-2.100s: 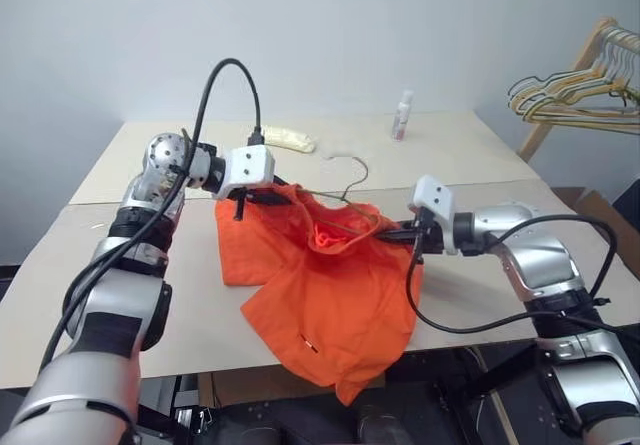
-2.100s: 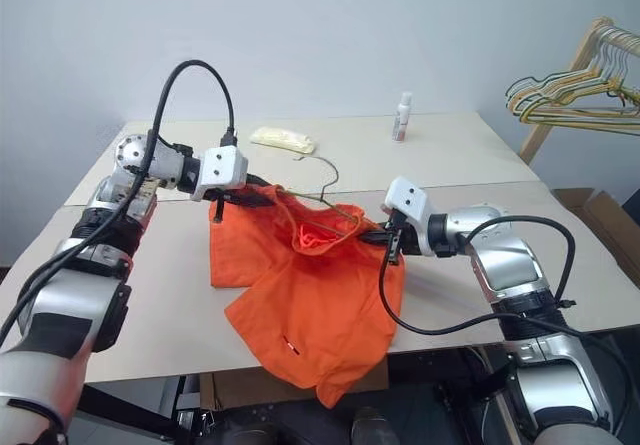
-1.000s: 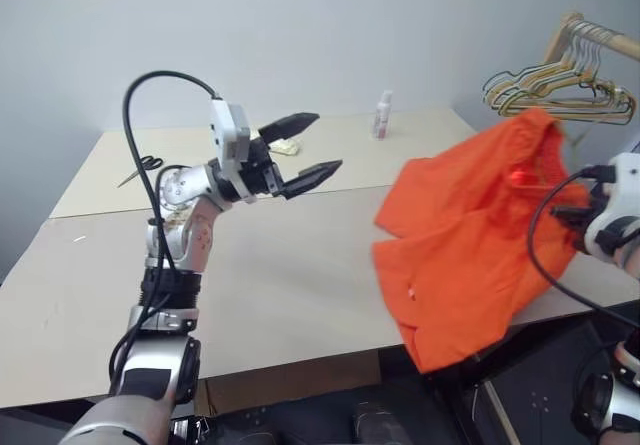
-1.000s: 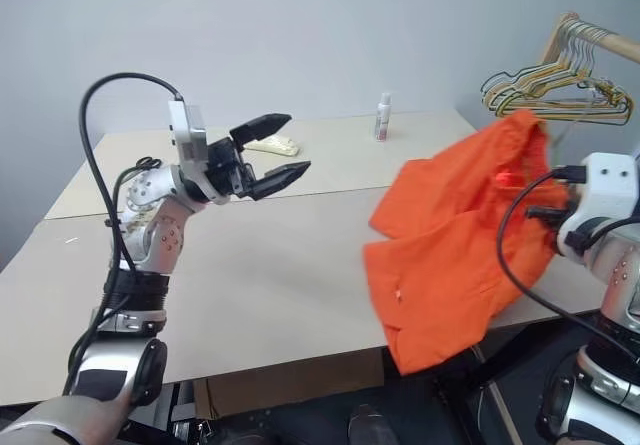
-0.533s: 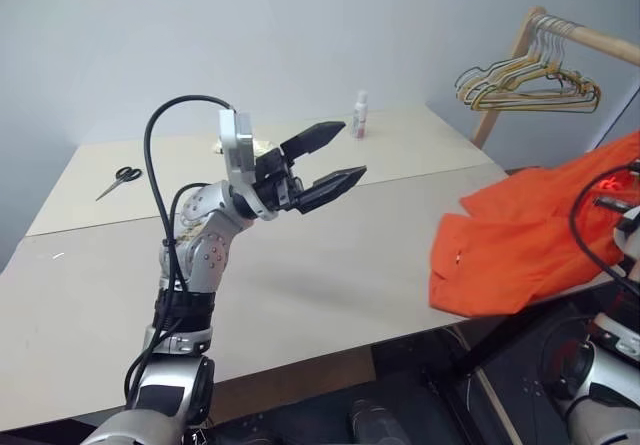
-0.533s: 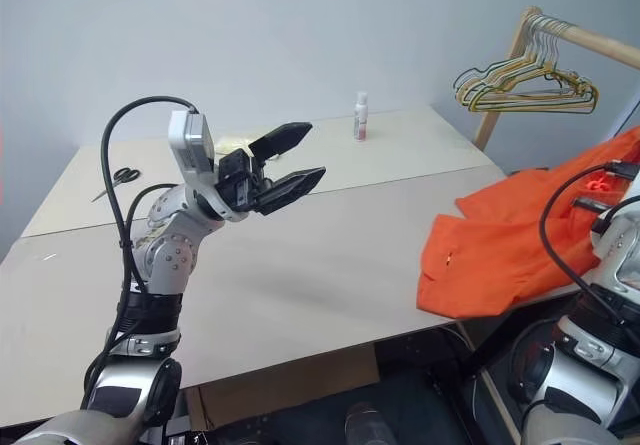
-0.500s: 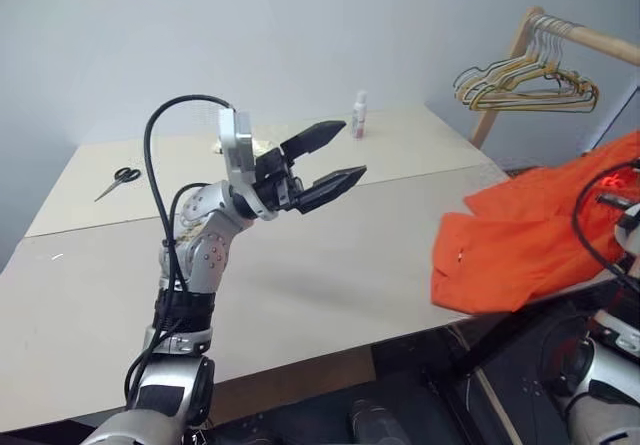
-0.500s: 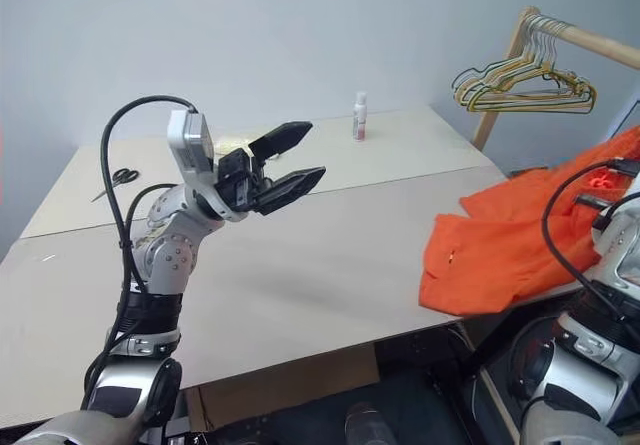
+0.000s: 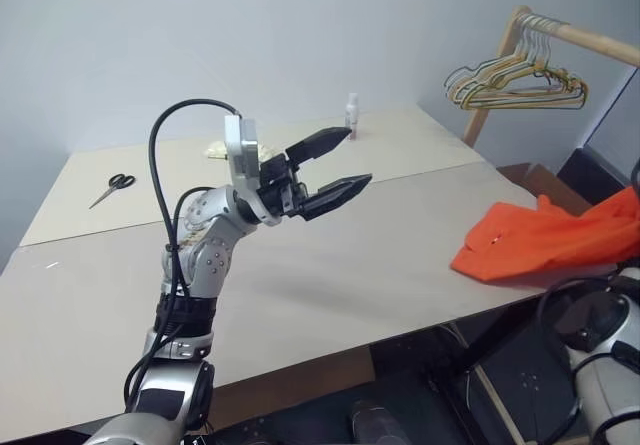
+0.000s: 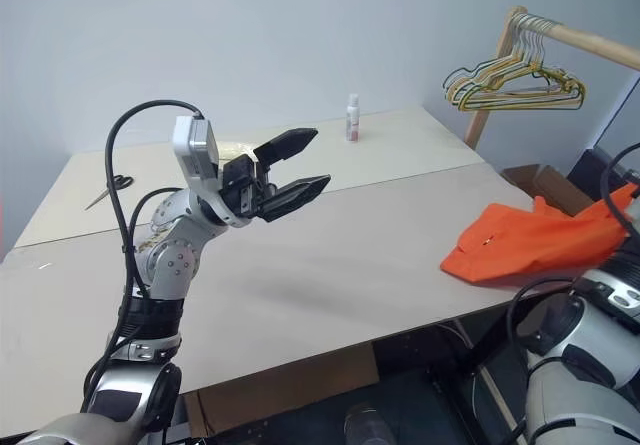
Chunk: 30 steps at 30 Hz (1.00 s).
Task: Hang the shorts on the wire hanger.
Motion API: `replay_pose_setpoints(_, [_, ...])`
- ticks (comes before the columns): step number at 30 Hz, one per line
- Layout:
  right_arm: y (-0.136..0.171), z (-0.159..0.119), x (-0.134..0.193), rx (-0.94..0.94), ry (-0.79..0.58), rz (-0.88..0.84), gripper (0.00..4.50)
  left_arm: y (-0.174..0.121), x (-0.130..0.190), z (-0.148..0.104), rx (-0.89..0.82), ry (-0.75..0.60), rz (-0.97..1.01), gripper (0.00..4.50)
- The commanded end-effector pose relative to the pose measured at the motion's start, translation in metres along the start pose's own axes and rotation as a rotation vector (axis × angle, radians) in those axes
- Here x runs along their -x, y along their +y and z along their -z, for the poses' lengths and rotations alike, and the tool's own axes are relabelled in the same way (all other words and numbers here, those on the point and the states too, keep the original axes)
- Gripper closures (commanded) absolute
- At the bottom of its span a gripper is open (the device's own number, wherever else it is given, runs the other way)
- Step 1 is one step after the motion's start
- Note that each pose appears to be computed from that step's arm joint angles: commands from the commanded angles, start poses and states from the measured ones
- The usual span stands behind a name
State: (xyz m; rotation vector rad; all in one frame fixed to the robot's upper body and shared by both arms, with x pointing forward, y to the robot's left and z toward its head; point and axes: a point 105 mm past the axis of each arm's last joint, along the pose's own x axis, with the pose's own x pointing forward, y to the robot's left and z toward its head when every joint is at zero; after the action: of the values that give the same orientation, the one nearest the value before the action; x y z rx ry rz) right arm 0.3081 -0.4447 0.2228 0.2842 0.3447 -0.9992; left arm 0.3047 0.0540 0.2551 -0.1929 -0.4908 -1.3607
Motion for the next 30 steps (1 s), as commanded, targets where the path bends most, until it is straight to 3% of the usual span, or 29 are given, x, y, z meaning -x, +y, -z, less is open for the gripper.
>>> replay_pose_setpoints(1, [-0.005, -0.03, 0.003, -0.114, -0.06, -0.026, 4.5, 0.0, 0.0, -0.01, -0.048, -0.012, 0.013, 0.03])
replay_pose_setpoints(17, [-0.017, -0.02, -0.018, -0.341, 0.106, -0.064, 4.5, -0.003, 0.0, -0.014, -0.058, -0.041, 0.032, 0.03])
replay_pose_setpoints(29, [-0.016, -0.015, -0.021, -0.146, 0.077, -0.04, 4.5, -0.017, 0.001, -0.014, -0.024, -0.054, 0.114, 0.03])
replay_pose_setpoints(30, [-0.019, -0.016, -0.021, -0.11, 0.067, -0.016, 4.21, -0.017, 0.0, -0.014, -0.023, -0.054, 0.114, 0.01])
